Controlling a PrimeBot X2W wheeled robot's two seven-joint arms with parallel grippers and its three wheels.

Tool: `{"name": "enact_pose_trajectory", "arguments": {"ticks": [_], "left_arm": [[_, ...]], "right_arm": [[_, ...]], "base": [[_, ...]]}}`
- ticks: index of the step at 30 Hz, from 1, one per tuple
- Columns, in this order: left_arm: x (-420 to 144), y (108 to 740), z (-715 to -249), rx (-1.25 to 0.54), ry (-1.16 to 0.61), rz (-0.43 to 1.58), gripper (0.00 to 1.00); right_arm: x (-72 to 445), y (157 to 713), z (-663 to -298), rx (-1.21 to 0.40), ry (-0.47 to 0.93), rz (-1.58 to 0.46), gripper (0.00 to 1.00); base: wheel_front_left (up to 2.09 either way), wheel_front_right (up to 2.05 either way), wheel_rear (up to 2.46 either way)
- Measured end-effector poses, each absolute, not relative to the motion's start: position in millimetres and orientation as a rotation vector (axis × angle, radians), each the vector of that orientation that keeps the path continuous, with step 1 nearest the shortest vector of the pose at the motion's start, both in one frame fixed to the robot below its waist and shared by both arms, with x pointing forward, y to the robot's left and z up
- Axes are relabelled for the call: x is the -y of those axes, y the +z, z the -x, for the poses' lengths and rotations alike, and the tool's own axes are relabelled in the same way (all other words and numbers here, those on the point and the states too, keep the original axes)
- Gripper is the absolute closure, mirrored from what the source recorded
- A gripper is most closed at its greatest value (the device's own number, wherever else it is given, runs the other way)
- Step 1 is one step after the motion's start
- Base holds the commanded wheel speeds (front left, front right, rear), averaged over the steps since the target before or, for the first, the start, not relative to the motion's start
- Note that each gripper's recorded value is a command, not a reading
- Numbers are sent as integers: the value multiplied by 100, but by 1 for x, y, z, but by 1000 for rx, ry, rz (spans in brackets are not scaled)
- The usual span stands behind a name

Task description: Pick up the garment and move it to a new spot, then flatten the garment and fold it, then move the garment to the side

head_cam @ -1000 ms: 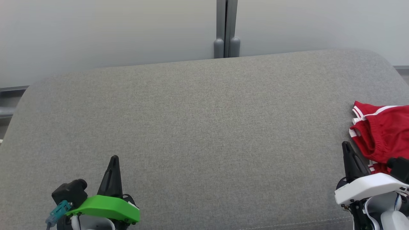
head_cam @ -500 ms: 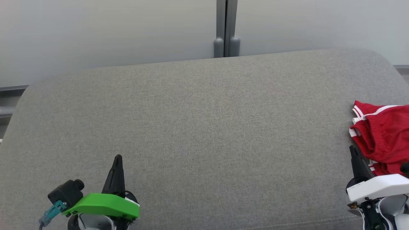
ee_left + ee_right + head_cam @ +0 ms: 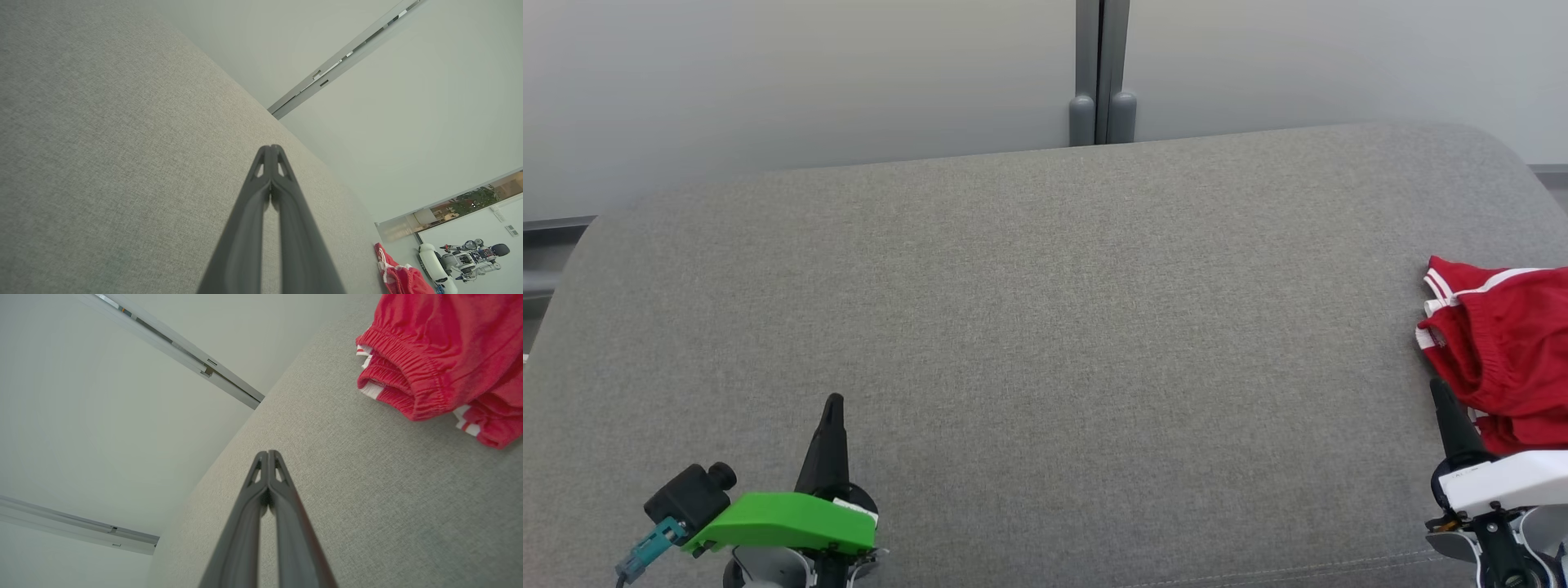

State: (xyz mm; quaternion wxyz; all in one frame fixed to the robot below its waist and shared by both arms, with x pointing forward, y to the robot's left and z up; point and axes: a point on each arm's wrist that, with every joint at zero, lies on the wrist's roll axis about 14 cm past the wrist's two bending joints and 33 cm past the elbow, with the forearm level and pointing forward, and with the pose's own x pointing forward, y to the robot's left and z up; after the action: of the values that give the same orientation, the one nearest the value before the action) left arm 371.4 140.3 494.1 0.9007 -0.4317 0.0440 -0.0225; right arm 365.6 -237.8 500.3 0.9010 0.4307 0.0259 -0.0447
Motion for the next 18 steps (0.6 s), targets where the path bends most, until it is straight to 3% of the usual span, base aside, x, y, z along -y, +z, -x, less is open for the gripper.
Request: {"name": "enact_pose_trajectory", "arguments": {"ticks": [18], "left_arm": [[-135, 497, -375, -89, -48, 1097, 100]], "right_arm": [[249, 497, -363, -50, -104, -1098, 100]], "base": [[0, 0, 0]]}}
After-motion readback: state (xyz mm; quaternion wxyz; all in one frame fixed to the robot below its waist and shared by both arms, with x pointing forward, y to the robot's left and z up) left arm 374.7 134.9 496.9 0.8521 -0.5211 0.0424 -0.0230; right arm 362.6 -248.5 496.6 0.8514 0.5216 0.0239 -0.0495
